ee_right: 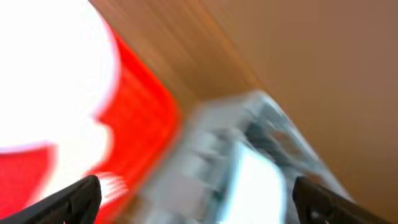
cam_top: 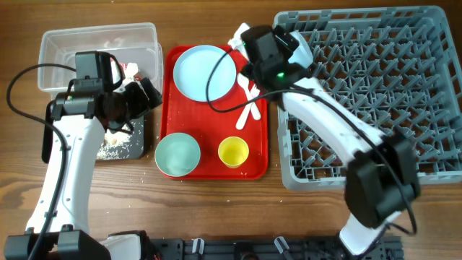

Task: Sort waste into correct bins and load items into the dishwasher rack
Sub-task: 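Grasp the light-blue bowl with right gripper and place it in the rack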

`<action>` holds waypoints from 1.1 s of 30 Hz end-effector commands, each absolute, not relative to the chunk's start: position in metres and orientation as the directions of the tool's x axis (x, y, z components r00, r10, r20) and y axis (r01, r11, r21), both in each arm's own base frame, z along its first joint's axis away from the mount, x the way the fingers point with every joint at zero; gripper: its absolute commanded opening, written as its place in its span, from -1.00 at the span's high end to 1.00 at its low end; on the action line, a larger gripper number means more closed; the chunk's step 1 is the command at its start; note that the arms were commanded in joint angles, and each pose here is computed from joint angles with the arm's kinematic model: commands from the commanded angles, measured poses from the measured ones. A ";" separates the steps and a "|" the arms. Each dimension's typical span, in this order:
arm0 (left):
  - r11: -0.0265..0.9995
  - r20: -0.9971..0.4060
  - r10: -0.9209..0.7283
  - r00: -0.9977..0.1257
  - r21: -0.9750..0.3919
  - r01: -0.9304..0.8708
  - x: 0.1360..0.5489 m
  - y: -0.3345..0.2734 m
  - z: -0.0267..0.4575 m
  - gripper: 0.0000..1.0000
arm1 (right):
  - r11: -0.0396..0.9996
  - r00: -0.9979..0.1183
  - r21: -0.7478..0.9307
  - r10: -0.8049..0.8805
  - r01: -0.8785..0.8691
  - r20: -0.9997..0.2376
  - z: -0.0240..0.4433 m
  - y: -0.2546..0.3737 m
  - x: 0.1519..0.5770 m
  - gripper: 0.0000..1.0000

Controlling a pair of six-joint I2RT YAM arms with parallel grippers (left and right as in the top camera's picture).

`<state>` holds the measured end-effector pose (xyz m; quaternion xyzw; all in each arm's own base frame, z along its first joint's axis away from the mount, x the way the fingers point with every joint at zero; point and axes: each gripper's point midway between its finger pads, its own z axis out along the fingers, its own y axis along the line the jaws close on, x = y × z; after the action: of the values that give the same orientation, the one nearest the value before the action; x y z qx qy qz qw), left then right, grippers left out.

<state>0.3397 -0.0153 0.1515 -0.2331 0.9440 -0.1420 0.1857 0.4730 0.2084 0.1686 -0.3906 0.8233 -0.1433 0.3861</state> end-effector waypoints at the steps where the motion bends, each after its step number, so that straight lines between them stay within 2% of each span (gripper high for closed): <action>1: 0.854 -0.285 -0.486 -0.826 -0.355 -0.381 0.341 -0.016 0.151 -1.00 | 0.410 -0.321 0.133 -0.433 -0.902 -0.842 0.237 0.329 0.381 -1.00; 2: 0.854 -0.285 -0.486 -0.826 -0.355 -0.381 0.341 -0.016 0.151 -1.00 | 0.310 -0.352 0.239 -0.391 -0.920 -0.850 0.245 0.340 0.361 -0.99; 3: 0.854 -0.285 -0.486 -0.826 -0.355 -0.381 0.341 -0.016 0.151 -1.00 | 0.260 -0.421 0.344 -0.359 -0.902 -0.833 0.249 0.346 0.348 -1.00; 4: 0.854 -0.285 -0.486 -0.826 -0.355 -0.381 0.341 -0.016 0.151 -1.00 | 0.271 -0.493 0.419 -0.340 -0.867 -0.801 0.249 0.346 0.345 -0.99; 5: 0.854 -0.285 -0.486 -0.826 -0.355 -0.381 0.341 -0.016 0.151 -1.00 | 0.308 -0.557 0.472 -0.324 -0.826 -0.764 0.247 0.345 0.345 -0.85; 6: 0.854 -0.285 -0.486 -0.826 -0.355 -0.381 0.341 -0.016 0.151 -1.00 | 0.363 -0.603 0.494 -0.319 -0.790 -0.731 0.240 0.342 0.349 -0.48; 7: 0.854 -0.285 -0.486 -0.826 -0.355 -0.381 0.341 -0.016 0.151 -1.00 | 0.457 -0.631 0.468 -0.324 -0.757 -0.705 0.227 0.338 0.356 -0.44; 8: 0.847 -0.277 -0.493 -0.825 -0.370 -0.382 0.342 -0.019 0.152 -1.00 | 0.539 -0.633 0.408 -0.339 -0.737 -0.696 0.212 0.335 0.362 -0.53; 9: 0.843 -0.268 -0.493 -0.828 -0.385 -0.377 0.341 -0.022 0.153 -1.00 | 0.577 -0.627 0.365 -0.354 -0.731 -0.694 0.202 0.337 0.362 -0.60; 11: 0.842 -0.230 -0.492 -0.839 -0.372 -0.392 0.332 -0.023 0.149 -1.00 | 0.651 -0.633 0.297 -0.368 -0.698 -0.681 0.188 0.342 0.361 -0.60; 12: 0.833 -0.169 -0.497 -0.851 -0.368 -0.413 0.317 -0.027 0.145 -1.00 | 0.689 -0.642 0.266 -0.369 -0.674 -0.672 0.181 0.345 0.360 -0.57; 14: 0.825 -0.202 -0.497 -0.844 -0.413 -0.387 0.328 -0.025 0.164 -1.00 | 0.763 -0.660 0.176 -0.390 -0.622 -0.642 0.157 0.350 0.358 -0.49; 16: 0.857 -0.272 -0.458 -0.846 -0.389 -0.339 0.331 -0.009 0.202 -1.00 | 0.753 -0.671 0.139 -0.467 -0.644 -0.575 0.120 0.366 0.339 -0.40; 18: 0.865 -0.336 -0.481 -0.809 -0.331 -0.377 0.330 0.016 0.239 -1.00 | 0.754 -0.708 0.161 -0.490 -0.637 -0.509 0.089 0.373 0.327 -0.37; 21: 0.832 -0.409 -0.551 -0.727 -0.333 -0.443 0.327 0.050 0.271 -1.00 | 0.746 -0.760 0.249 -0.483 -0.617 -0.435 0.071 0.378 0.311 -0.26; 23: 0.779 -0.426 -0.627 -0.653 -0.346 -0.523 0.319 0.080 0.278 -1.00 | 0.770 -0.810 0.289 -0.463 -0.568 -0.359 0.058 0.374 0.300 -0.01; 27: 0.687 -0.416 -0.723 -0.552 -0.349 -0.637 0.304 0.125 0.277 -1.00 | 0.765 -0.817 0.303 -0.480 -0.568 -0.319 0.048 0.377 0.290 0.24; 30: 0.675 -0.407 -0.734 -0.544 -0.346 -0.652 0.300 0.128 0.275 -1.00 | 0.757 -0.800 0.277 -0.510 -0.592 -0.317 0.045 0.380 0.281 0.31; 32: 0.675 -0.405 -0.734 -0.545 -0.346 -0.652 0.299 0.128 0.274 -1.00 | 0.765 -0.790 0.228 -0.530 -0.602 -0.309 0.037 0.381 0.276 0.31; 33: 0.675 -0.400 -0.734 -0.548 -0.344 -0.653 0.299 0.127 0.274 -1.00 | 0.759 -0.782 0.207 -0.564 -0.617 -0.264 0.023 0.383 0.273 0.25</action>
<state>0.3015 0.1266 0.2662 -0.3935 0.8799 -0.0806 0.2538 0.2779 0.3811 0.0481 -0.3036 0.9287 0.1781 0.1166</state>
